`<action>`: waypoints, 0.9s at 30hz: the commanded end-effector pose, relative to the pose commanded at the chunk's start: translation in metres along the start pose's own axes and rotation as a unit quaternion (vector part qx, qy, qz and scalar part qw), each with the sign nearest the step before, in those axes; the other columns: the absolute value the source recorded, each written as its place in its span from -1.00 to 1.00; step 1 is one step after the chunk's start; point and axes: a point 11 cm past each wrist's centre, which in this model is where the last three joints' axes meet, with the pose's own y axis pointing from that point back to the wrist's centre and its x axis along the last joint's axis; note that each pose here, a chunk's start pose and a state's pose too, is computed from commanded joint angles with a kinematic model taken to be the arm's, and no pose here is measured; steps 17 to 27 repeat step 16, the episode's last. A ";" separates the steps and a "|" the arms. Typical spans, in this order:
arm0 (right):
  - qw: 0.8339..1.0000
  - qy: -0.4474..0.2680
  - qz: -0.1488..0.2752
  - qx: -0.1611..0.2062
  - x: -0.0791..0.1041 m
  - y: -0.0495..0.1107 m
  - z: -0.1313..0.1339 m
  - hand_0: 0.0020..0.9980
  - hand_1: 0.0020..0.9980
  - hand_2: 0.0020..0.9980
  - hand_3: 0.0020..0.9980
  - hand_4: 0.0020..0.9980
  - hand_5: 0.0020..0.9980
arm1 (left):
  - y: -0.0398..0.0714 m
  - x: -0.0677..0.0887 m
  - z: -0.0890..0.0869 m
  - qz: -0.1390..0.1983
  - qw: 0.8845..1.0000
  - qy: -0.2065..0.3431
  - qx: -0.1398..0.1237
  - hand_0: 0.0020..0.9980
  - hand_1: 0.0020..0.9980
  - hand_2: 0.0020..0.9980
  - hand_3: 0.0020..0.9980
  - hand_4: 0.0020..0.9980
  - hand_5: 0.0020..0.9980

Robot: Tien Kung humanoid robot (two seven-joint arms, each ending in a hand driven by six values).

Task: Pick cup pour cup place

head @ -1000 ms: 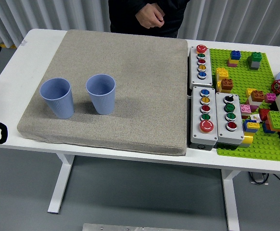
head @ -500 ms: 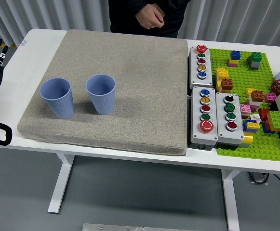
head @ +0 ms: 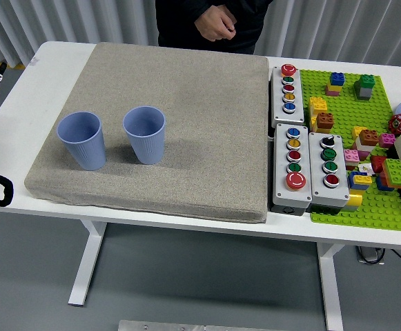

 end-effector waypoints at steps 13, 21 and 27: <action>1.000 0.013 0.007 -0.007 0.006 -0.001 0.007 0.44 0.37 0.44 0.37 -0.39 -0.43 | 0.010 0.008 -0.012 0.010 1.000 -0.015 0.011 0.82 0.77 1.00 1.00 0.63 1.00; 1.000 0.013 0.008 -0.007 0.007 -0.001 0.007 0.44 0.37 0.44 0.37 -0.39 -0.43 | 0.011 0.008 -0.015 0.010 1.000 -0.014 0.012 0.82 0.77 1.00 1.00 0.63 1.00; 1.000 0.013 0.008 -0.007 0.007 -0.001 0.007 0.44 0.37 0.44 0.37 -0.39 -0.43 | 0.011 0.008 -0.015 0.010 1.000 -0.014 0.012 0.82 0.77 1.00 1.00 0.63 1.00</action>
